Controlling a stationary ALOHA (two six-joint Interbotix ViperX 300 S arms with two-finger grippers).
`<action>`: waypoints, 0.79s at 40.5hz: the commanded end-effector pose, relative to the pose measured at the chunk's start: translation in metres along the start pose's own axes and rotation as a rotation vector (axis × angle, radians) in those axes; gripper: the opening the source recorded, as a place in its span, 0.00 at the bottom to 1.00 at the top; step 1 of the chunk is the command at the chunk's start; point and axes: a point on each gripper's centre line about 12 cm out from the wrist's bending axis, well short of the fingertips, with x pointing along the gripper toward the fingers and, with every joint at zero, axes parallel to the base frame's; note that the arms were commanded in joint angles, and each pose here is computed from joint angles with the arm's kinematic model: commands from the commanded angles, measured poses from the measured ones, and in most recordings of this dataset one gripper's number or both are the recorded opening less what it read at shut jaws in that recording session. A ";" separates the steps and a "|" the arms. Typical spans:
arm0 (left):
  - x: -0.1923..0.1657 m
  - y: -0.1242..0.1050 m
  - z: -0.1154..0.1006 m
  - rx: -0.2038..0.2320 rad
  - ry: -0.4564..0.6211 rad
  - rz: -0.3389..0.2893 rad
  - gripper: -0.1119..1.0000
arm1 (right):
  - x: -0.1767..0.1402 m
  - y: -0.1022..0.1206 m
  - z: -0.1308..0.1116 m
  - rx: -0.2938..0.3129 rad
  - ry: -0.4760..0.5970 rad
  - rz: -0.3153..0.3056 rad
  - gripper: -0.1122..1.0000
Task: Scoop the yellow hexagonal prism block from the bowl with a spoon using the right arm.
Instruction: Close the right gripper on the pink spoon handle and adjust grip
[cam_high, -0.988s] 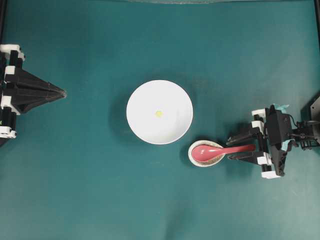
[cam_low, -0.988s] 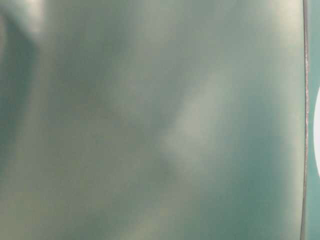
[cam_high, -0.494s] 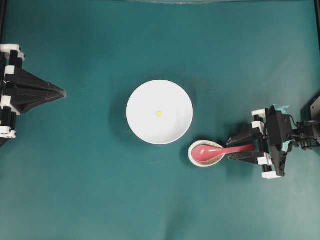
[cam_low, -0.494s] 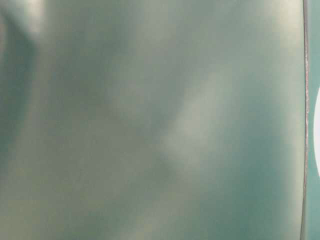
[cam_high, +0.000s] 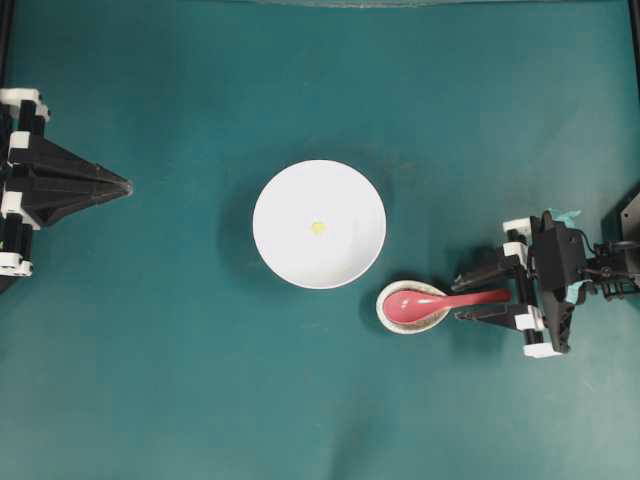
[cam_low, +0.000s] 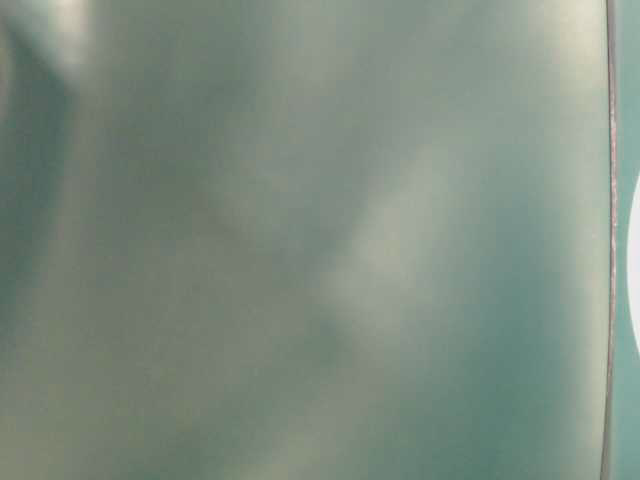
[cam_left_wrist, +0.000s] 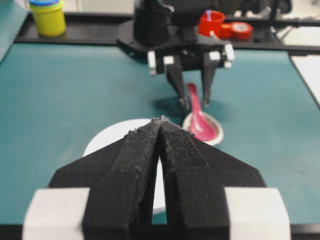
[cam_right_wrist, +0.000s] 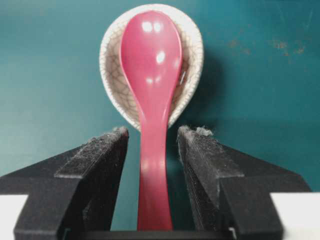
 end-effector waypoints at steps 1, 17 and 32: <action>0.002 0.001 0.008 0.000 -0.025 0.002 0.09 | 0.001 0.002 0.003 0.000 -0.017 0.007 0.55; 0.002 0.000 0.008 0.000 -0.021 0.001 0.09 | 0.001 0.003 0.004 -0.004 -0.017 0.010 0.31; 0.002 0.001 0.008 0.000 -0.020 0.003 0.09 | 0.003 0.003 0.015 0.018 -0.032 0.005 0.31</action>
